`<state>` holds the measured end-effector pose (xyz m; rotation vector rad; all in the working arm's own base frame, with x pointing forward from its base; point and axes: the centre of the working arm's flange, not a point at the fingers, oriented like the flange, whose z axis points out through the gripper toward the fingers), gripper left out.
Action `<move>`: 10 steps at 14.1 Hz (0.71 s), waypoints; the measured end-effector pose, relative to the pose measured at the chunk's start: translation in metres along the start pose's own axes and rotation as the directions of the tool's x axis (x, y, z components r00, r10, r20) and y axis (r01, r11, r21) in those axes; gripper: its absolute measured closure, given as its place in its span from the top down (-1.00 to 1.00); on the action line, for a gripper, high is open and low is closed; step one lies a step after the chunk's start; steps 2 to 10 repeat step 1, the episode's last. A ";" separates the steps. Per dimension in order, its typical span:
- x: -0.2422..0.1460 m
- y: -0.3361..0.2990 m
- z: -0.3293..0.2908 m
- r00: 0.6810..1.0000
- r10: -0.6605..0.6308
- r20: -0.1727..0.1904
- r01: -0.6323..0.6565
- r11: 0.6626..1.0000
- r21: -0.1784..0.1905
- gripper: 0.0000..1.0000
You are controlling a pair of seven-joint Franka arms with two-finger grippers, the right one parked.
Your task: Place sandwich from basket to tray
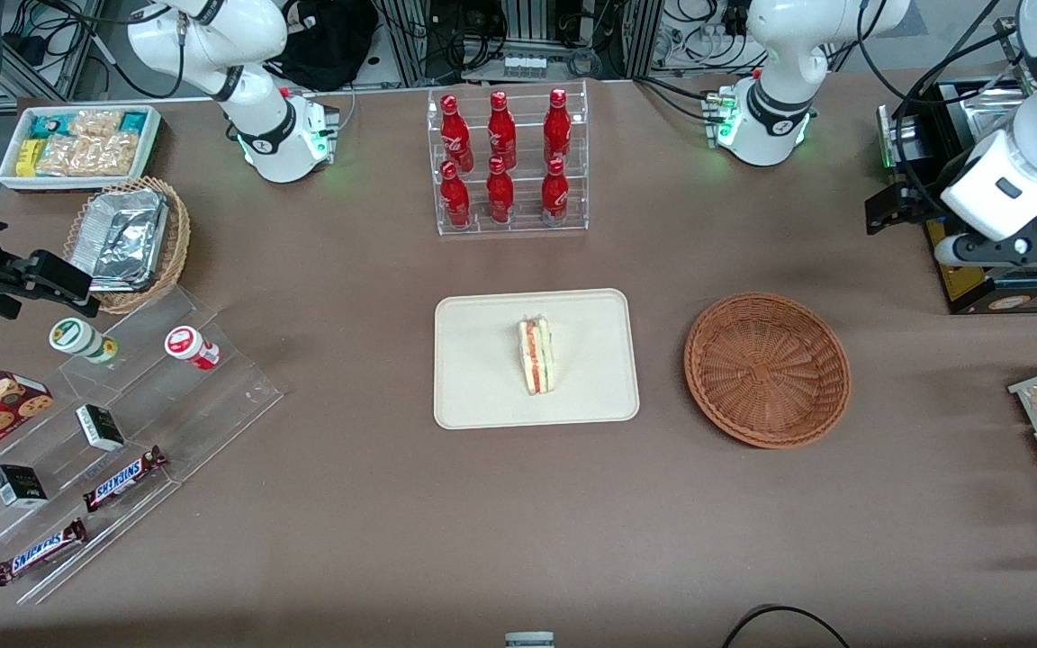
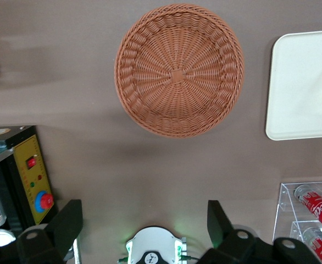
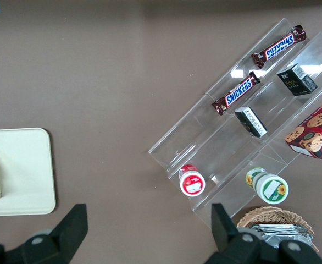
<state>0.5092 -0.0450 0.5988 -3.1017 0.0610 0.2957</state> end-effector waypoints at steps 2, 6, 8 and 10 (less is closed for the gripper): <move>-0.004 0.000 -0.004 1.000 0.000 0.012 0.000 1.000 0.003 1.00; -0.004 0.000 -0.004 1.000 0.000 0.012 0.000 1.000 0.003 1.00; -0.004 0.000 -0.004 1.000 0.000 0.012 0.000 1.000 0.003 1.00; -0.004 0.000 -0.004 1.000 0.000 0.012 0.000 1.000 0.003 1.00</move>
